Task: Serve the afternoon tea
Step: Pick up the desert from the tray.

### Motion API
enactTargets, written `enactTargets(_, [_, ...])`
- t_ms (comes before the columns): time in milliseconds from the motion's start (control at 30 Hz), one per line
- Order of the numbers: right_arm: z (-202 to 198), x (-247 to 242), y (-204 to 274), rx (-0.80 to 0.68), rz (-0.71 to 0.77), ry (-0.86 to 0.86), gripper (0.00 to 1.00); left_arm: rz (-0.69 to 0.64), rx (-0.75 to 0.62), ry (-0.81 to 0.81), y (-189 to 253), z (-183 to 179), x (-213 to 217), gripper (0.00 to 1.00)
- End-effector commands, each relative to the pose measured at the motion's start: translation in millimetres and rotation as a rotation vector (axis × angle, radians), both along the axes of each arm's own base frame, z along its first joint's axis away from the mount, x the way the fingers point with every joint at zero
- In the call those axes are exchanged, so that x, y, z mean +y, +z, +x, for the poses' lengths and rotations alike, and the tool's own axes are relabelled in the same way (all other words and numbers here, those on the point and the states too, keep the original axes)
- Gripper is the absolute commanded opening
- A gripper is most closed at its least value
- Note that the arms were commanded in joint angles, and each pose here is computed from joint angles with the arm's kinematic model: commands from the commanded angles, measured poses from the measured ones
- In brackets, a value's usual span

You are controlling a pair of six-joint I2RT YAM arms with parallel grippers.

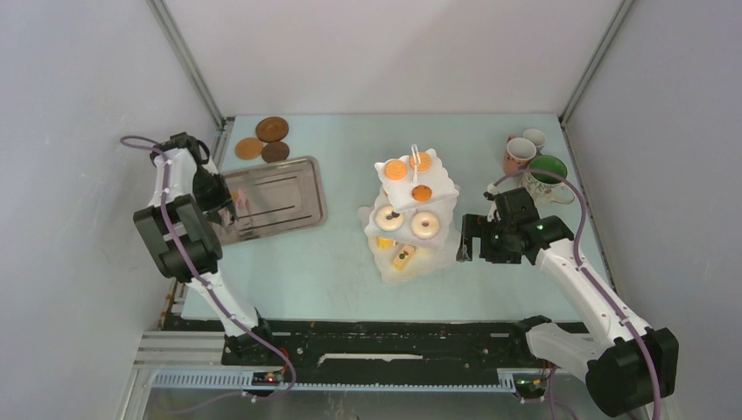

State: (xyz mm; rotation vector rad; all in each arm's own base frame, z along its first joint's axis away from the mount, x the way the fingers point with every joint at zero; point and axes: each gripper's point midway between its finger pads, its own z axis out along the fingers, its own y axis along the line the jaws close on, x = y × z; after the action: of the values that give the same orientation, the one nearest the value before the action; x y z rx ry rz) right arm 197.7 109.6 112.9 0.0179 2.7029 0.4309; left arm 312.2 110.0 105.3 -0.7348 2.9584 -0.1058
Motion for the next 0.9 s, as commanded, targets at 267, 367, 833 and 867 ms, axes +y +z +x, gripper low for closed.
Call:
enactTargets(267, [4, 2, 4, -0.013, 0.002, 0.009, 1.00, -0.021, -0.052, 0.003, 6, 13, 8, 0.40])
enactTargets(367, [4, 2, 4, -0.014, 0.001, 0.006, 1.00, -0.047, -0.048, -0.003, 1, 15, 4, 0.38])
enactTargets(833, [4, 1, 5, -0.018, -0.001, 0.001, 1.00, -0.092, -0.034, -0.002, -12, 8, -3, 0.28])
enactTargets(867, [4, 1, 5, -0.018, -0.001, 0.001, 1.00, -0.091, -0.035, -0.002, -12, 7, -3, 0.26])
